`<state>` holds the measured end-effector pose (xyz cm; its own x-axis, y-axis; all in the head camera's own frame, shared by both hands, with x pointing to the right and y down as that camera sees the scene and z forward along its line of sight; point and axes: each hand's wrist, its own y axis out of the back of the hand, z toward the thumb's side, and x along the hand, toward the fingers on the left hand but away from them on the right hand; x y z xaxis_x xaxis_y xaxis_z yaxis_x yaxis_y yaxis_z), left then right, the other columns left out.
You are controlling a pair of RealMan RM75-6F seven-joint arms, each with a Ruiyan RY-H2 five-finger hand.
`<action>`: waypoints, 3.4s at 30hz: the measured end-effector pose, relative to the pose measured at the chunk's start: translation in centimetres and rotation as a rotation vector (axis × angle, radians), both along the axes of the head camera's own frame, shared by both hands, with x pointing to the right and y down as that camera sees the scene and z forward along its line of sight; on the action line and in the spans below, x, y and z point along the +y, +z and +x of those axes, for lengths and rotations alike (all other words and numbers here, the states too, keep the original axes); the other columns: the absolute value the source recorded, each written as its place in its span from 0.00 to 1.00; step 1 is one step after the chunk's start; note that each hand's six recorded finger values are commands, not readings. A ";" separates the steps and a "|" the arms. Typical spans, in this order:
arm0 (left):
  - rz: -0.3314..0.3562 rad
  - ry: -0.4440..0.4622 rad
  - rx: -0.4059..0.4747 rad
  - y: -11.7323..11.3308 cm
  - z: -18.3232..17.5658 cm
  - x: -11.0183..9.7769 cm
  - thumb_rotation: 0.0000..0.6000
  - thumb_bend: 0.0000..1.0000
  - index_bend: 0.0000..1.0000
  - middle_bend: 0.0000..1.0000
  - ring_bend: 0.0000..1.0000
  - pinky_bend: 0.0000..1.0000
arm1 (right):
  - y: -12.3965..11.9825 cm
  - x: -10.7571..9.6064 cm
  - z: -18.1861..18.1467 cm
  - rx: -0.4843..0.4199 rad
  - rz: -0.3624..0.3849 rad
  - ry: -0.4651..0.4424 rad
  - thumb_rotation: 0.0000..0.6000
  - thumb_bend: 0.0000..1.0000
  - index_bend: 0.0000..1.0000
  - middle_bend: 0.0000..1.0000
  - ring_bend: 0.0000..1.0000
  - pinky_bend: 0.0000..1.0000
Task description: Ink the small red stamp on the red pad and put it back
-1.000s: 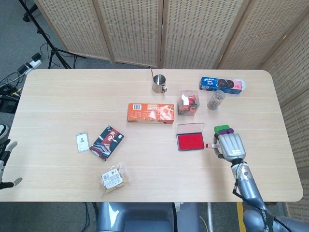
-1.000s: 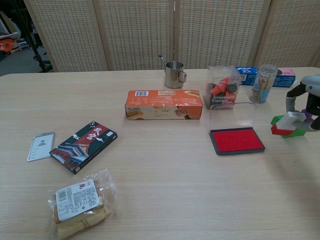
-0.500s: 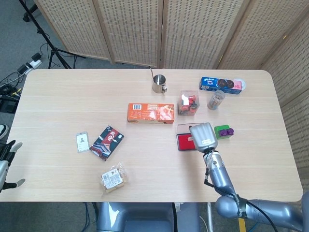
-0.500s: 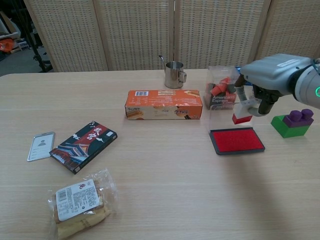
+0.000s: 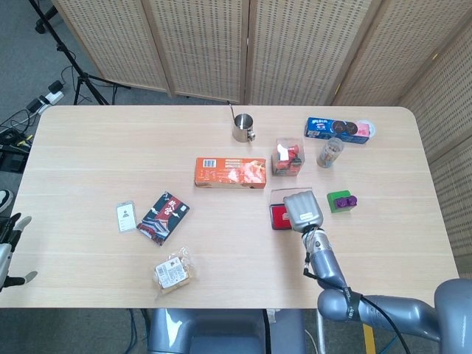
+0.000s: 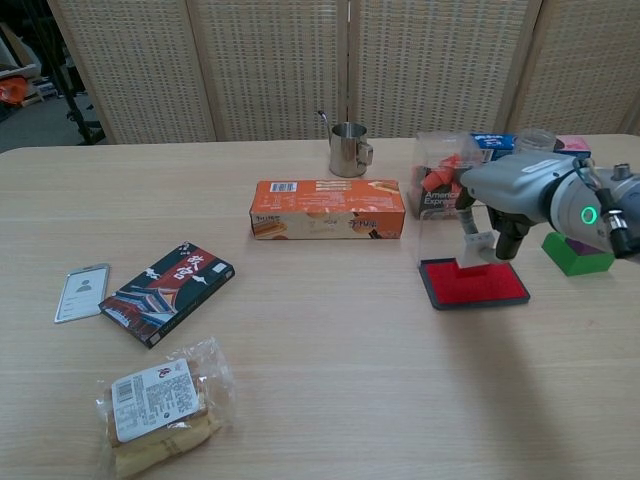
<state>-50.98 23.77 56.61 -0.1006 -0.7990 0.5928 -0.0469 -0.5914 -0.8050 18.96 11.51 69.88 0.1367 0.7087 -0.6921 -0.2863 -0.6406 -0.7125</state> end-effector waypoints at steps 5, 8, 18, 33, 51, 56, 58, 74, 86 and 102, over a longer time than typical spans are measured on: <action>0.002 -0.001 -0.001 0.0 0.0 0.0 1.00 0.00 0.00 0.00 0.00 0.00 | 0.4 -0.2 0.0 -0.053 -0.024 0.019 1.00 0.47 0.56 1.00 1.00 1.00; -0.002 -0.002 0.001 0.0 0.0 0.0 1.00 0.00 0.00 0.00 0.00 0.00 | 0.6 -0.3 0.2 -0.081 -0.040 0.026 1.00 0.47 0.56 1.00 1.00 1.00; -0.006 -0.004 -0.001 0.2 -0.1 0.0 1.00 0.00 0.00 0.00 0.00 0.00 | 1.2 -0.7 0.7 -0.132 -0.049 0.033 1.00 0.47 0.56 1.00 1.00 1.00; -0.006 -0.006 -0.004 0.2 -0.1 -0.1 1.00 0.00 0.00 0.00 0.00 0.00 | 2.1 -0.7 1.1 -0.119 -0.048 0.037 1.00 0.47 0.56 1.00 1.00 1.00; -0.005 -0.002 -0.003 0.3 0.0 -0.2 1.00 0.00 0.00 0.00 0.00 0.00 | 3.2 -0.4 1.7 -0.123 -0.068 0.058 1.00 0.47 0.56 1.00 1.00 1.00; -0.006 -0.001 -0.002 0.3 0.0 -0.2 1.00 0.00 0.00 0.00 0.00 0.00 | 3.6 -0.2 1.9 -0.124 -0.073 0.065 1.00 0.47 0.56 1.00 1.00 1.00; -0.007 -0.002 -0.001 0.3 0.0 -0.2 1.00 0.00 0.00 0.00 0.00 0.00 | 3.7 -0.1 1.9 -0.122 -0.075 0.063 1.00 0.47 0.56 1.00 1.00 1.00; -0.002 -0.004 0.002 0.2 -0.1 -0.2 1.00 0.00 0.00 0.00 0.00 0.00 | 4.4 0.8 1.6 -0.118 -0.086 0.047 1.00 0.47 0.56 1.00 1.00 1.00; -0.001 -0.008 0.003 0.0 -0.4 -0.1 1.00 0.00 0.00 0.00 0.00 0.00 | 4.7 1.0 1.6 -0.108 -0.089 0.048 1.00 0.47 0.56 1.00 1.00 1.00; -0.004 -0.006 0.003 0.1 -0.3 -0.1 1.00 0.00 0.00 0.00 0.00 0.00 | 0.8 -1.1 2.0 -0.183 -0.042 0.096 1.00 0.47 0.56 1.00 1.00 1.00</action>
